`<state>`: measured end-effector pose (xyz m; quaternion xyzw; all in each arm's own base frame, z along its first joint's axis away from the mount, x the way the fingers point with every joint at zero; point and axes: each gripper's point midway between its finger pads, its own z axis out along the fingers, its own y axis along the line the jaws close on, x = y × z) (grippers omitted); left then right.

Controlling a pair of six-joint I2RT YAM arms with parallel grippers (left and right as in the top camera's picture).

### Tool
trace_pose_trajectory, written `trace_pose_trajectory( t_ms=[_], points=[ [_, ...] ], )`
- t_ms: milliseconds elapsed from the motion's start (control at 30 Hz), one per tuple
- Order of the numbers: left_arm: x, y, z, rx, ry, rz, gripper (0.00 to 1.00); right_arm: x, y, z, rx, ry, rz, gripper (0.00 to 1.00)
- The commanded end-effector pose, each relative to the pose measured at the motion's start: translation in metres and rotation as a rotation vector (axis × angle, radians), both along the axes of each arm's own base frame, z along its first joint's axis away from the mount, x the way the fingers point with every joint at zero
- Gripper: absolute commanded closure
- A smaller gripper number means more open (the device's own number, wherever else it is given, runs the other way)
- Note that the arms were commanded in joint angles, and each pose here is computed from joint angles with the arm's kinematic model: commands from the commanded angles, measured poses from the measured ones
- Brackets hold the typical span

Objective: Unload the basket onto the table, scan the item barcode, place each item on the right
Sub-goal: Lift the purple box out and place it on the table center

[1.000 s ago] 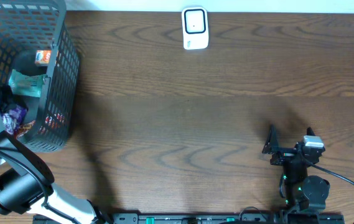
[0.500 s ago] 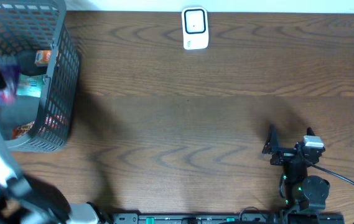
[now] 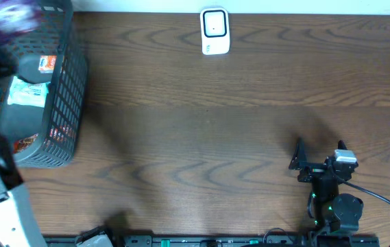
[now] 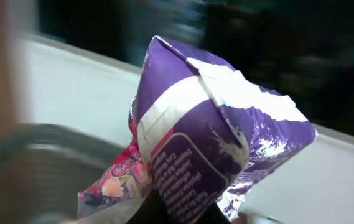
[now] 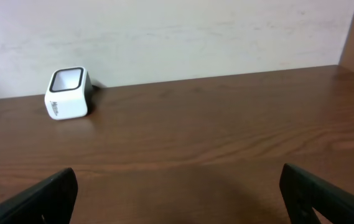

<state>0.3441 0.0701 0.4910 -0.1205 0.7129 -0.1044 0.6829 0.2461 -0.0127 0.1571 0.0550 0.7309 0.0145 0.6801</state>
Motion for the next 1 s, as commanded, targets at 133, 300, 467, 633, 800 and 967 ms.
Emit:
trace_pose_trajectory(
  t_ms=[133,300,467,633,800,967],
  points=[
    [0.017,-0.157,-0.033,-0.124,0.145,-0.453,0.93,0.000,0.002,0.000,-0.009,0.000,0.008,0.01],
    [0.005,-0.236,-0.126,-0.129,0.515,-0.635,0.93,0.000,0.002,0.000,-0.009,0.000,0.008,0.01],
    [-0.005,-0.285,-0.212,-0.093,0.835,-0.716,0.92,0.000,0.002,0.000,-0.009,0.000,0.008,0.01],
    [-0.006,-0.324,-0.280,-0.073,1.037,-0.746,0.93,0.000,0.002,0.000,-0.009,0.000,0.008,0.01],
    [-0.012,-0.347,-0.334,-0.098,1.208,-0.711,0.93,0.000,0.002,0.000,-0.009,0.000,0.008,0.01],
    [-0.025,-0.365,-0.371,-0.100,1.323,-0.687,0.62,0.000,0.002,0.000,-0.009,0.000,0.008,0.01]
  ],
)
